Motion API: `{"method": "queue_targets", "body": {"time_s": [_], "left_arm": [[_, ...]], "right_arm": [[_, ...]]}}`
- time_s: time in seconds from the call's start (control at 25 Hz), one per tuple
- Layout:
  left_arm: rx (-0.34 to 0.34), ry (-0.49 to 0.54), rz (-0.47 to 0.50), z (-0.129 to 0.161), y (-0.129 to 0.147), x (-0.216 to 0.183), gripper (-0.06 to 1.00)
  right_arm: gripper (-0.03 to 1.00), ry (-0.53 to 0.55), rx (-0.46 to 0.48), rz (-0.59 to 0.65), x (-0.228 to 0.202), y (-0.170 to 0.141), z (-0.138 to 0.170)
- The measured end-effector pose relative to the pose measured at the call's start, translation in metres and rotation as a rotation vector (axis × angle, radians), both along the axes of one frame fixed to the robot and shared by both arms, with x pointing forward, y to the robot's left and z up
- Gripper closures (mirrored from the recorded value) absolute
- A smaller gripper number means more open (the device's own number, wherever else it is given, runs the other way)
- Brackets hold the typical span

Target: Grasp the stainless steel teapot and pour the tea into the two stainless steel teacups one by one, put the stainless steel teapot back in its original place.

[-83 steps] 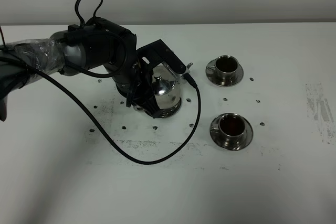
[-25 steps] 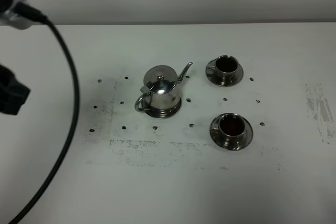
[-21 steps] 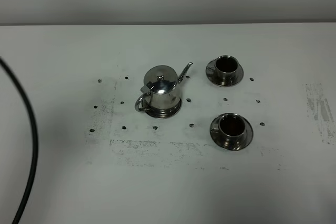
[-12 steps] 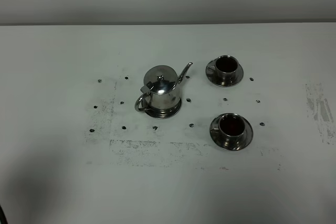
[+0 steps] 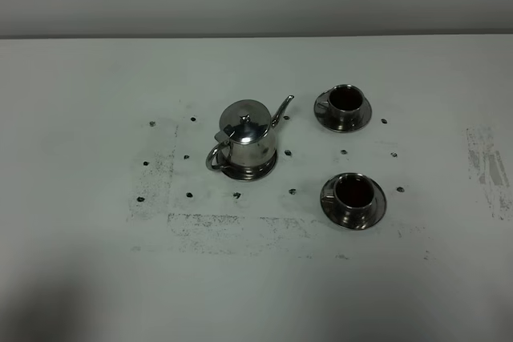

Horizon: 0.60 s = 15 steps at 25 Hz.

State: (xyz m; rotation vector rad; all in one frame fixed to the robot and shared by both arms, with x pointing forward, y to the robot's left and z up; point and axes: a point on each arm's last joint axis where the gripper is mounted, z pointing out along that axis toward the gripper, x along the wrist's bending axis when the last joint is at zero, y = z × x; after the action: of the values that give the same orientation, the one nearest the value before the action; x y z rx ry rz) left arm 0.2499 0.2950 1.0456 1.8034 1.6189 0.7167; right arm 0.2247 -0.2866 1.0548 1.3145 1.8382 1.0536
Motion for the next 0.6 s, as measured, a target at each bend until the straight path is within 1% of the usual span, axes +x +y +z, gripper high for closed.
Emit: {"method": "queue_targets", "body": {"time_s": [0.32,0.4,0.6], "left_arm": [[-0.002,-0.139,0.001,0.0,0.0,-0.02,0.42],[-0.002,-0.157,0.001,0.0,0.0,-0.023,0.42],[-0.001,-0.157,0.001,0.0,0.001,-0.023,0.42]], "right_arm": [[0.56,0.0,0.0,0.0,0.0,0.0,0.0],[0.56,0.0,0.0,0.0,0.0,0.0,0.0],[0.56,0.0,0.0,0.0,0.0,0.0,0.0]]}}
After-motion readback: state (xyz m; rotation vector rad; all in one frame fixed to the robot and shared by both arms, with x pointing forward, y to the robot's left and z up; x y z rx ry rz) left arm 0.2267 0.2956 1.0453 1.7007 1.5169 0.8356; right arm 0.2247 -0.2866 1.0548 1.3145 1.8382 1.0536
